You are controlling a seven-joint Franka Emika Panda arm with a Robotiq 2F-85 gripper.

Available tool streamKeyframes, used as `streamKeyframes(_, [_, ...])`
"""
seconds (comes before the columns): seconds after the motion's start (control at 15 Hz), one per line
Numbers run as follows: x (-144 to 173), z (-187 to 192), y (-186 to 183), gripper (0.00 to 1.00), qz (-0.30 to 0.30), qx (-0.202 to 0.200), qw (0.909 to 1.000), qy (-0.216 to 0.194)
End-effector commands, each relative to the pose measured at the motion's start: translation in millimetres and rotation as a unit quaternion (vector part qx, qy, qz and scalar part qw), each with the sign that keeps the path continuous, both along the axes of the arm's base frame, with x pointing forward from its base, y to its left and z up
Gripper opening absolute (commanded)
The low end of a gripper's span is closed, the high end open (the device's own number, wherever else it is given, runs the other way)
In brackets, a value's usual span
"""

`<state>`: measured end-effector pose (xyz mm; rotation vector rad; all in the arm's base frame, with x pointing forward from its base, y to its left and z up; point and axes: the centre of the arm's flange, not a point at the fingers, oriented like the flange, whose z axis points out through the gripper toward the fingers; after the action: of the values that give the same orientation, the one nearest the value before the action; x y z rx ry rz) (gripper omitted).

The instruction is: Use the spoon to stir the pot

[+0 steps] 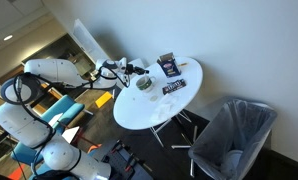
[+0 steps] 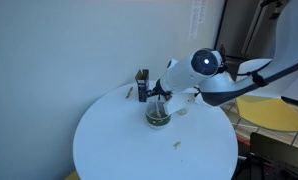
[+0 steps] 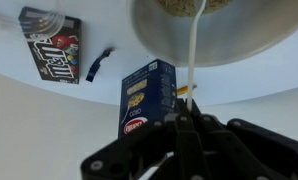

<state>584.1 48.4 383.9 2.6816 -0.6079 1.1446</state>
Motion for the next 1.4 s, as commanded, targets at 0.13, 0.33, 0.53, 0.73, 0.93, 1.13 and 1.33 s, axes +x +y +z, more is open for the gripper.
streamKeyframes(0.13, [5.1, 5.3, -5.8, 0.01, -0.008, -0.017, 0.9991, -0.037])
streamKeyframes(0.33, [8.9, 5.7, -4.8, 0.01, -0.007, -0.010, 0.9988, -0.048])
streamKeyframes(0.53, [13.2, 4.4, 0.3, 0.01, -0.007, -0.002, 0.9985, -0.055])
streamKeyframes(0.73, [16.5, 0.6, 6.7, 0.01, -0.003, 0.003, 0.9986, -0.052])
streamKeyframes(0.93, [17.6, -3.7, 15.4, 0.01, 0.005, 0.007, 0.9988, -0.048])
streamKeyframes(1.13, [14.7, -4.6, 23.8, 0.01, 0.018, 0.015, 0.9990, -0.037])
streamKeyframes(1.33, [9.4, -3.0, 29.7, 0.01, 0.029, 0.028, 0.9989, -0.023])
